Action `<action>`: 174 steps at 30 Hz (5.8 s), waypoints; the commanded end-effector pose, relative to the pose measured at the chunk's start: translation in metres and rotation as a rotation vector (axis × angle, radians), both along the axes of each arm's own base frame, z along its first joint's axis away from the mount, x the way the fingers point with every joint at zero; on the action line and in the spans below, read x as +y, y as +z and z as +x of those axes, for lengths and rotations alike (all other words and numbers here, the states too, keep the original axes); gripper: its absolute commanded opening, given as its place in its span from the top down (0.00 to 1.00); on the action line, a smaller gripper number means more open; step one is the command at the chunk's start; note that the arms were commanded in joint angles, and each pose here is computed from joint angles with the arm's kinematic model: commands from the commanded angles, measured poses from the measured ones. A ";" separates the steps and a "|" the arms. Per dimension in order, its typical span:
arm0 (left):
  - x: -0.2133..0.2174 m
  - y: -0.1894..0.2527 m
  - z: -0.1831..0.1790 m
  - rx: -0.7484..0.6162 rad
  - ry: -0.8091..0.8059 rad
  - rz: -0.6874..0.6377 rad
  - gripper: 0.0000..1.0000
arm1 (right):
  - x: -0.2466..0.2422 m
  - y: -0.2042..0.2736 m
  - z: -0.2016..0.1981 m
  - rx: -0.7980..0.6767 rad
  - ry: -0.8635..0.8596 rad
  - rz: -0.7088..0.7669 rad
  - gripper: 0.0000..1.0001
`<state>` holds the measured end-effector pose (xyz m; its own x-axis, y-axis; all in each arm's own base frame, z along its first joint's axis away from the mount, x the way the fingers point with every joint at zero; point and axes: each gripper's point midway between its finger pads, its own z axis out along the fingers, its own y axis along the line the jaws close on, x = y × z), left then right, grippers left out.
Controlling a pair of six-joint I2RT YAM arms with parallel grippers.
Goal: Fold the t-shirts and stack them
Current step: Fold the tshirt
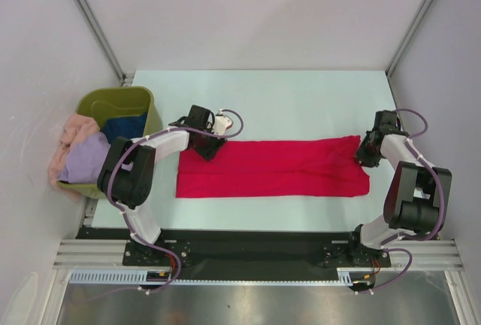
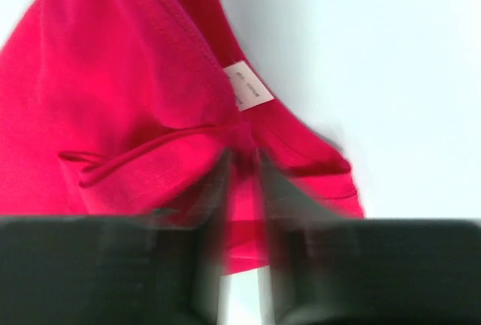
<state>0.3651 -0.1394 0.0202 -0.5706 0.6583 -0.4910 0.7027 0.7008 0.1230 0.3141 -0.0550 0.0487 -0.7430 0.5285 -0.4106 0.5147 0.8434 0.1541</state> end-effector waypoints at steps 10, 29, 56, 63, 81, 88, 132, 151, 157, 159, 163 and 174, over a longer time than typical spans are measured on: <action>-0.001 0.046 0.011 -0.037 0.001 -0.050 0.36 | 0.008 0.097 0.016 -0.196 -0.024 -0.282 0.48; 0.058 0.060 0.025 -0.060 0.208 -0.082 0.35 | 0.128 0.007 0.044 0.004 0.294 -0.063 0.71; 0.059 0.053 0.026 -0.045 0.202 -0.073 0.35 | 0.119 0.023 0.047 0.007 0.232 -0.103 0.97; 0.058 0.052 0.027 -0.045 0.201 -0.073 0.35 | 0.124 0.038 0.051 -0.045 0.259 -0.083 1.00; 0.062 0.052 0.026 -0.049 0.202 -0.057 0.35 | 0.161 0.015 0.069 -0.087 0.359 -0.013 0.71; 0.066 0.054 0.028 -0.043 0.220 -0.068 0.34 | 0.165 0.031 0.069 -0.110 0.373 0.008 0.48; 0.079 -0.013 -0.044 0.266 0.211 -0.091 1.00 | -0.027 -0.027 -0.020 -0.056 -0.443 0.098 1.00; -0.035 -0.013 -0.166 0.501 -0.351 -0.269 0.85 | 0.135 -0.039 0.279 -0.170 0.005 0.205 1.00; -0.083 -0.019 -0.171 0.532 -0.439 -0.324 0.82 | 0.158 -0.029 0.332 -0.282 -0.035 0.246 1.00; -0.097 -0.020 -0.176 0.540 -0.472 -0.331 0.80 | 0.159 -0.019 0.349 -0.359 -0.050 0.261 1.00; -0.110 -0.024 -0.177 0.543 -0.510 -0.307 0.78 | 0.152 0.008 0.380 -0.502 -0.082 0.252 1.00; -0.174 -0.006 -0.193 0.528 -0.514 -0.458 0.78 | 0.158 0.034 0.419 -0.724 -0.075 0.260 1.00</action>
